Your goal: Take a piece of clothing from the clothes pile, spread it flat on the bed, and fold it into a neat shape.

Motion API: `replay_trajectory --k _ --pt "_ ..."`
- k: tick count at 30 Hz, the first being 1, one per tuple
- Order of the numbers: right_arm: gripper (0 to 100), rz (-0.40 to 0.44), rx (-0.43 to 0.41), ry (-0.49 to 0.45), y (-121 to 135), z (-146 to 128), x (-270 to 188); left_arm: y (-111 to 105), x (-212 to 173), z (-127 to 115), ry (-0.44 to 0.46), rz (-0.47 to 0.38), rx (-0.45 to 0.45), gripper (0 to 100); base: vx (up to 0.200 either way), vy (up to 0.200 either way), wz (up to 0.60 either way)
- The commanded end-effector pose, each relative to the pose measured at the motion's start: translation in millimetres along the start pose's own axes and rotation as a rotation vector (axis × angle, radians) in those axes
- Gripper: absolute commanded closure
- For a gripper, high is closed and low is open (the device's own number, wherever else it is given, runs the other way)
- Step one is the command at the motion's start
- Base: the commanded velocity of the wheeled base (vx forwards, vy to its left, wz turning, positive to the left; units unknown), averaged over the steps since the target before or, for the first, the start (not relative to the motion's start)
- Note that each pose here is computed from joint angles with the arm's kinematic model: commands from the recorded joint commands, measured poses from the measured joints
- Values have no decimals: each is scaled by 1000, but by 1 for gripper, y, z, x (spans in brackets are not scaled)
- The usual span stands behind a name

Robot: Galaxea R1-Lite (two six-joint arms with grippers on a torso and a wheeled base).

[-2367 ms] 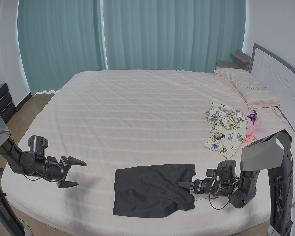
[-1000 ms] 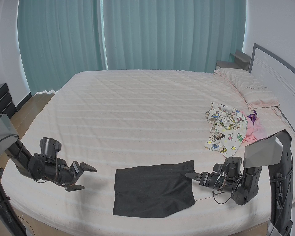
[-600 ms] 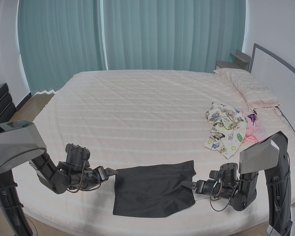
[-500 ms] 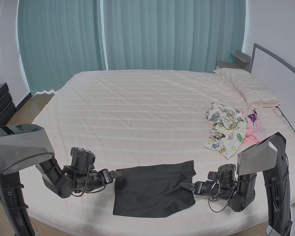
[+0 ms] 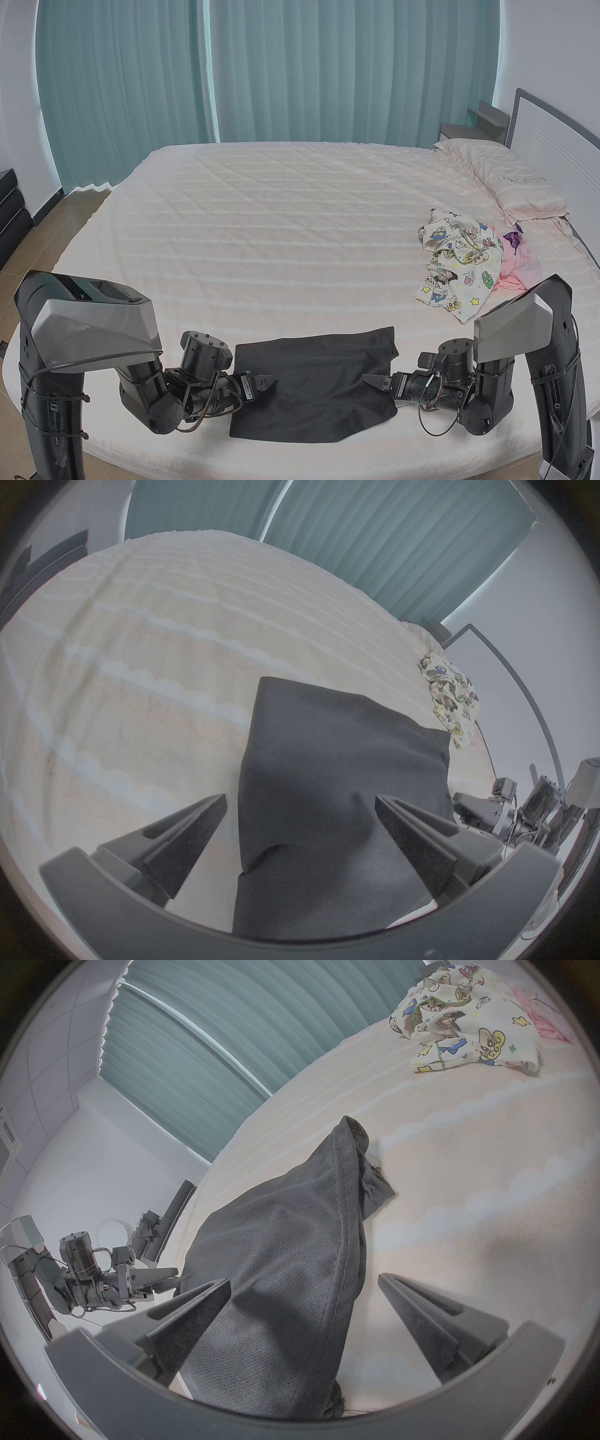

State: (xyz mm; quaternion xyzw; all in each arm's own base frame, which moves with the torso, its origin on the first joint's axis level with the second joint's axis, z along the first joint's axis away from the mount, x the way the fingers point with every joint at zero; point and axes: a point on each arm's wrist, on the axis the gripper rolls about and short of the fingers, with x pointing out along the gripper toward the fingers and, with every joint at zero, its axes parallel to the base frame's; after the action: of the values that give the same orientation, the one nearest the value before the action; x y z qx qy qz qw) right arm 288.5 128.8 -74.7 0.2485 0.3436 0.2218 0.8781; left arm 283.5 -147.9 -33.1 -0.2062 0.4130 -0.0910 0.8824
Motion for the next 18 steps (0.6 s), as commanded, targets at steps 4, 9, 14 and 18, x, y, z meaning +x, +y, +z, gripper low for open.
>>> replay_trajectory --k 4,9,14,18 --pt "0 6 2 -5 0 0 1 4 10 -7 0 11 25 0 0 0 0" --pt "0 13 -2 -7 2 1 2 -2 16 -10 -22 -24 37 0 0 0 0" --pt "0 39 -19 -7 8 0 7 -4 19 -12 -25 -37 36 0 0 0 0" --pt "0 60 -25 -6 14 -1 11 -7 19 -11 -34 -54 34 0 0 0 0"
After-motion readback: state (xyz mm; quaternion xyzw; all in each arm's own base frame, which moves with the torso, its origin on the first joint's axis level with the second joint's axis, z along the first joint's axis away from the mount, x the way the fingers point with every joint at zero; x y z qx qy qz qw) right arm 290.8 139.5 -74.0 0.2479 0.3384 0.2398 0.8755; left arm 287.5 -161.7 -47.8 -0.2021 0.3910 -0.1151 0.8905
